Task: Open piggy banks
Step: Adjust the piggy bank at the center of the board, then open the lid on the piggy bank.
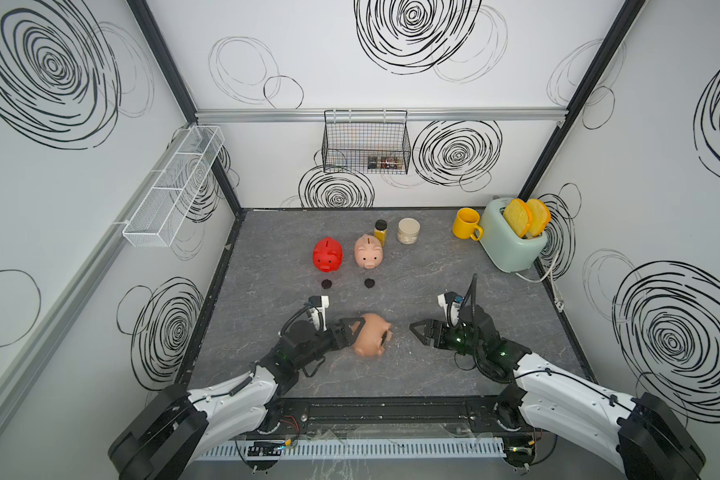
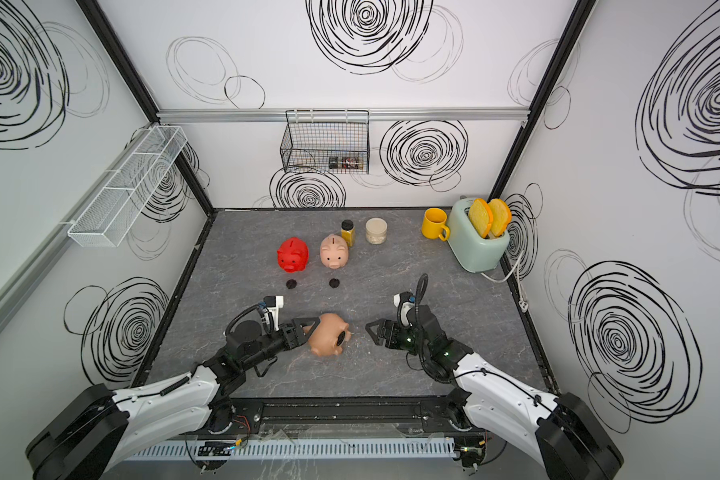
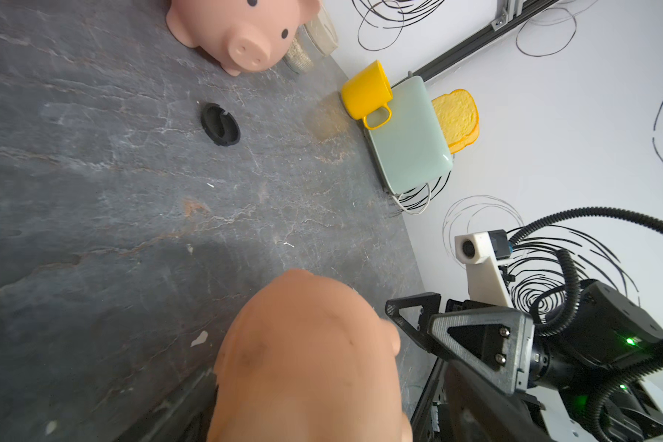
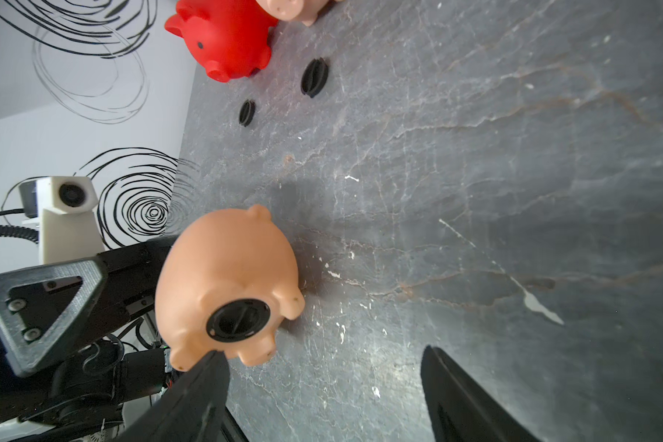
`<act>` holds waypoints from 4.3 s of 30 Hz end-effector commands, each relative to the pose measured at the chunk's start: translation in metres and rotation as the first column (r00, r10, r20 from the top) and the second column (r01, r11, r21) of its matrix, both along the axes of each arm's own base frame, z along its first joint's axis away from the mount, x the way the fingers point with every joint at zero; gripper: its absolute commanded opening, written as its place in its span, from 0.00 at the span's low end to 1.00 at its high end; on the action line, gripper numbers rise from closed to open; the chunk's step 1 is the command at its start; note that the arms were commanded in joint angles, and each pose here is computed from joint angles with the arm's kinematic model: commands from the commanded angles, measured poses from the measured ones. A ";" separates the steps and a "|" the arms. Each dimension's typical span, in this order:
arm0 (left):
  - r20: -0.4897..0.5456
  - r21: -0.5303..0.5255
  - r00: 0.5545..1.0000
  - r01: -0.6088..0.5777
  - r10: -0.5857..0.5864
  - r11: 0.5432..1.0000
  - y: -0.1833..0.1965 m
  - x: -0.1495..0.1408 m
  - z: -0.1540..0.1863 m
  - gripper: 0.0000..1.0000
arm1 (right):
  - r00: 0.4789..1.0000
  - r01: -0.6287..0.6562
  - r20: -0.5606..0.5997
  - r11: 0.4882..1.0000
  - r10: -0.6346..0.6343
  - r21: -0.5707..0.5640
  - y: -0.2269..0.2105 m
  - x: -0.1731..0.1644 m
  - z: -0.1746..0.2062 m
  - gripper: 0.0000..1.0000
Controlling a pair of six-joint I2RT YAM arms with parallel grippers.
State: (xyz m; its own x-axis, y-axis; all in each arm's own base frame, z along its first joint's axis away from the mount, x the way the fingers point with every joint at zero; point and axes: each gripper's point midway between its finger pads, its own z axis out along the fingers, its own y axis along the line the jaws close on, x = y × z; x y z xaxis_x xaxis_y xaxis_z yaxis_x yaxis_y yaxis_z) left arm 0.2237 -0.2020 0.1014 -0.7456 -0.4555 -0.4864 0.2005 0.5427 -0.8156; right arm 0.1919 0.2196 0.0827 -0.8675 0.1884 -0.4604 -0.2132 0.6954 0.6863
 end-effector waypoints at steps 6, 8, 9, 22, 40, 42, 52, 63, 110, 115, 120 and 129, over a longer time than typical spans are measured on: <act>0.024 0.108 0.999 -0.031 0.029 0.994 0.010 0.015 0.004 0.96 | 0.998 -0.056 0.023 0.991 0.060 -0.121 0.024 -0.005 -0.006 0.70; 0.029 0.124 0.999 -0.024 0.021 0.992 0.007 0.019 0.006 0.96 | 0.996 -0.087 0.013 0.989 0.089 -0.121 0.035 -0.007 -0.008 0.66; 0.026 0.134 0.999 -0.022 0.019 0.991 0.007 0.020 0.005 0.96 | 0.996 -0.092 0.004 0.988 0.094 -0.126 0.040 -0.007 -0.009 0.64; 0.033 0.178 0.996 0.078 -0.085 0.981 -0.014 0.026 0.005 0.96 | 0.990 -0.086 -0.118 0.991 0.073 -0.107 0.061 -0.002 -0.031 0.38; 0.046 0.140 0.978 0.198 -0.206 0.970 -0.031 0.006 0.000 0.96 | 0.990 -0.066 -0.130 0.998 0.064 -0.011 0.047 -0.001 -0.028 0.37; 0.036 0.137 0.976 0.207 -0.214 0.969 -0.032 0.004 -0.003 0.96 | 0.990 -0.064 -0.125 0.998 0.064 0.001 0.047 -0.001 -0.025 0.37; -0.004 0.170 0.978 0.205 -0.207 0.964 -0.029 0.003 -0.019 0.96 | 0.991 -0.055 -0.124 0.998 0.060 0.044 0.044 -0.001 -0.021 0.37; -0.053 0.182 0.987 0.159 -0.151 0.970 -0.017 -0.002 -0.037 0.97 | 0.991 -0.050 -0.112 0.974 0.076 0.221 0.052 -0.014 -0.001 0.34; -0.132 0.166 0.988 0.105 -0.083 0.981 -0.006 -0.006 -0.058 0.91 | 0.969 -0.107 -0.167 0.915 0.184 0.389 0.105 -0.017 0.012 0.23; -0.132 0.161 0.988 0.105 -0.084 0.981 -0.007 -0.007 -0.058 0.91 | 0.967 -0.109 -0.171 0.914 0.188 0.390 0.106 -0.018 0.009 0.23; -0.133 0.163 0.987 0.110 -0.088 0.981 -0.008 -0.007 -0.058 0.92 | 0.966 -0.107 -0.179 0.916 0.188 0.387 0.107 -0.017 0.007 0.22; -0.134 0.163 0.987 0.111 -0.089 0.980 -0.008 -0.009 -0.058 0.92 | 0.966 -0.104 -0.174 0.904 0.190 0.414 0.110 -0.015 0.010 0.22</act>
State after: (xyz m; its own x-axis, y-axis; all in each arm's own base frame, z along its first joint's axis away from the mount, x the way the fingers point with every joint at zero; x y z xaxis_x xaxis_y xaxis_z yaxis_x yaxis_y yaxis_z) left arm 0.2301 -0.2223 0.0785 -0.7976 -0.3280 -0.5061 0.2462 0.5890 -0.7697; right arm 0.1733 0.3185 0.0718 -0.9705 0.1786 -0.1621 -0.0802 0.3952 0.9151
